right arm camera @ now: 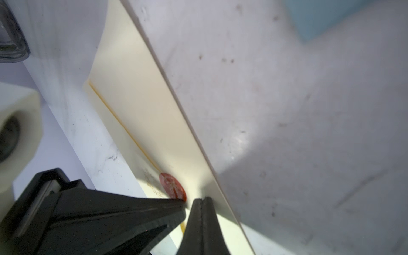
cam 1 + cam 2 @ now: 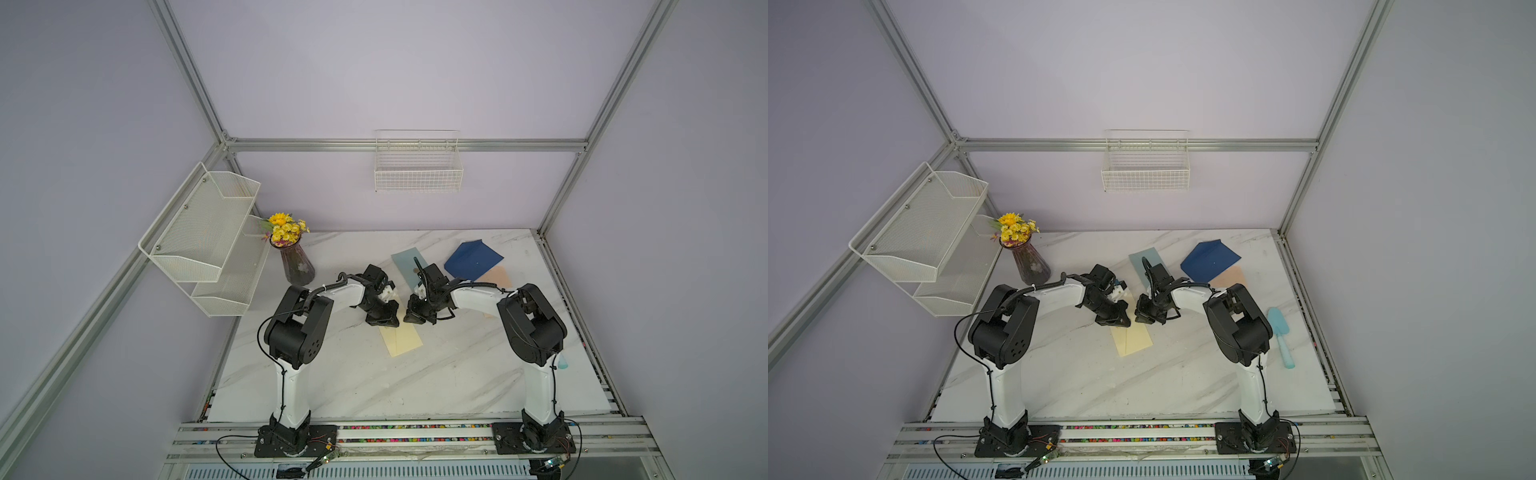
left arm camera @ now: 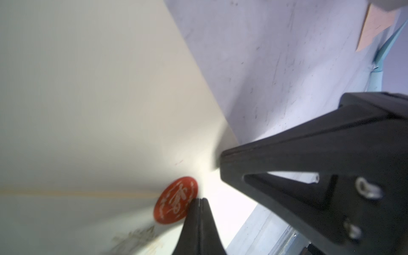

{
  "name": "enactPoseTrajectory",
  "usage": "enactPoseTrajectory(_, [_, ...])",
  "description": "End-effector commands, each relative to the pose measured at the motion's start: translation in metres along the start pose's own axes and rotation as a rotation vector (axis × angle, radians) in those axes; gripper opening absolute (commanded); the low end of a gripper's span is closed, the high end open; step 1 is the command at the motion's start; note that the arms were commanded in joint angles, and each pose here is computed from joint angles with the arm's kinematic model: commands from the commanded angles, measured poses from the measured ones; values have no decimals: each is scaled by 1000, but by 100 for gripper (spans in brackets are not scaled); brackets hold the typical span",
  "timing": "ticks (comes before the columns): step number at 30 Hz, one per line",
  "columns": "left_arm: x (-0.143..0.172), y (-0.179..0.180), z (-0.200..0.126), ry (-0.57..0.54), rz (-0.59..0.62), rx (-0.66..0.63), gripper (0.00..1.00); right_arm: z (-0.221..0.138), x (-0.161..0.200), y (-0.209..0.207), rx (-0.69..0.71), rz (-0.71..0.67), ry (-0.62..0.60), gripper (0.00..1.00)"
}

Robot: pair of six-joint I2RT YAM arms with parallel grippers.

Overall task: Fold the letter paper in half and place it into the envelope
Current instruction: Fold the envelope flap on the envelope, then move the envelope to the center of the board.

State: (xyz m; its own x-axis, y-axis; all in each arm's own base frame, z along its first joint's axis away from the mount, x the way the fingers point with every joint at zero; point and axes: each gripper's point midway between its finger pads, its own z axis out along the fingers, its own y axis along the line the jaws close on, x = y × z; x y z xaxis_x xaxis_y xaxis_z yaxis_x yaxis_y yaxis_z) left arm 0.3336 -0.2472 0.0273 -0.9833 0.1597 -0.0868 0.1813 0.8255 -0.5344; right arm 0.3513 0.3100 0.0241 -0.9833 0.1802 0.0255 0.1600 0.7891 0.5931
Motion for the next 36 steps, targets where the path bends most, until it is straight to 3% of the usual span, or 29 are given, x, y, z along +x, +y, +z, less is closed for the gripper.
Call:
enactPoseTrajectory(1, [-6,33,-54,-76,-51,-116,16,24,5,-40,117,67,17,0])
enactPoseTrajectory(5, [-15,57,-113,-193,-93,-186,51,33,8,-34,111,57,31,0])
enactPoseTrajectory(8, [-18,65,-143,-249,-102,-222,87,41,8,-27,104,48,40,0])
enactPoseTrajectory(10, [-19,66,-155,-272,-103,-237,100,48,7,-22,99,42,47,0])
enactPoseTrajectory(27, [-3,65,-174,-320,-152,-255,100,111,-18,51,16,-14,88,0])
enactPoseTrajectory(32, [2,63,-177,-331,-168,-254,100,109,-33,85,-57,-19,81,0])
enactPoseTrajectory(36, [2,61,-180,-341,-175,-248,100,84,-40,119,-124,-47,55,0])
